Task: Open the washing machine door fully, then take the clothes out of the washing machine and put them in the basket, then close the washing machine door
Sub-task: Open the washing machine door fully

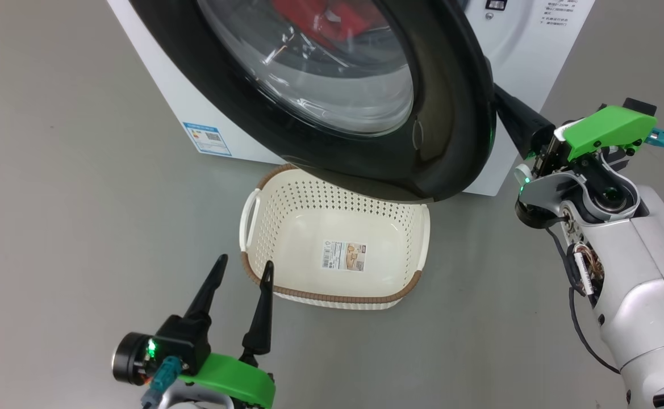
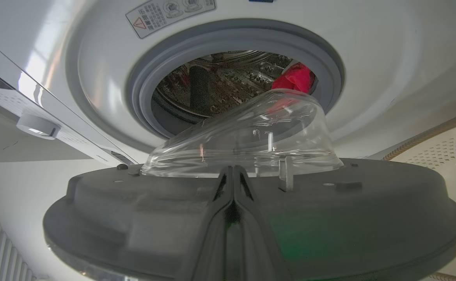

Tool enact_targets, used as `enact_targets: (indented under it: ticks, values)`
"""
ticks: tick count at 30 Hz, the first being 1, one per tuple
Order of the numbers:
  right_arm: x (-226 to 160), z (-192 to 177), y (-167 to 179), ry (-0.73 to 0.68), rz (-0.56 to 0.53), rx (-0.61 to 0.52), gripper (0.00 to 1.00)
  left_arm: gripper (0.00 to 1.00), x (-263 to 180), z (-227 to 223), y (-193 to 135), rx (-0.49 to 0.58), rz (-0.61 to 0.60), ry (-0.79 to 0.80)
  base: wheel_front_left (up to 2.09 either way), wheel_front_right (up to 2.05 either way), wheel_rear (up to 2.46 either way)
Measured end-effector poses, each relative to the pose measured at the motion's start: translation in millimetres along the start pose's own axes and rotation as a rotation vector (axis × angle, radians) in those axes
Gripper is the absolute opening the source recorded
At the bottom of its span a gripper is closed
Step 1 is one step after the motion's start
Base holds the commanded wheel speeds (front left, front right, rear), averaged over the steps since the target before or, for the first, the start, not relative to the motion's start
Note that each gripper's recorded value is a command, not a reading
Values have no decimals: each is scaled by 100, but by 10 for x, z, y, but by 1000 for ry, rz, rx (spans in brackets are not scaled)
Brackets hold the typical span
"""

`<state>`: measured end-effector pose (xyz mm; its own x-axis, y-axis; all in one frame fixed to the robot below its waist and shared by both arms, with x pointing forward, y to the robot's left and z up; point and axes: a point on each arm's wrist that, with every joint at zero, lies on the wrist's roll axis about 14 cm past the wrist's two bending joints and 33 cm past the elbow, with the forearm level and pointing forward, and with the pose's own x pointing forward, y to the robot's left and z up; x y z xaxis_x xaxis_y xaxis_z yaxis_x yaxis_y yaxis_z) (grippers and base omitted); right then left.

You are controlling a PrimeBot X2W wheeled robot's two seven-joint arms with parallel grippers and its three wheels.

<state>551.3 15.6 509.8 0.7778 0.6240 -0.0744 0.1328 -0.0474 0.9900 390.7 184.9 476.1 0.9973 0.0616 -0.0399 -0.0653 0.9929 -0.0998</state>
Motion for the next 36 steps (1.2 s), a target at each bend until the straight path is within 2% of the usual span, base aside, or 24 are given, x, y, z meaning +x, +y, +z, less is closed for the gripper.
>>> enact_targets:
  ticks: [19,36]
  values:
    - [-174,-332,-71,155,-5,0,0,100,-21,77,1,13,-4,-22,0,0,0]
    - [-388,-1048,-160,351,-2,23,0,100,-121,171,35,15,2,-49,0,0,0]
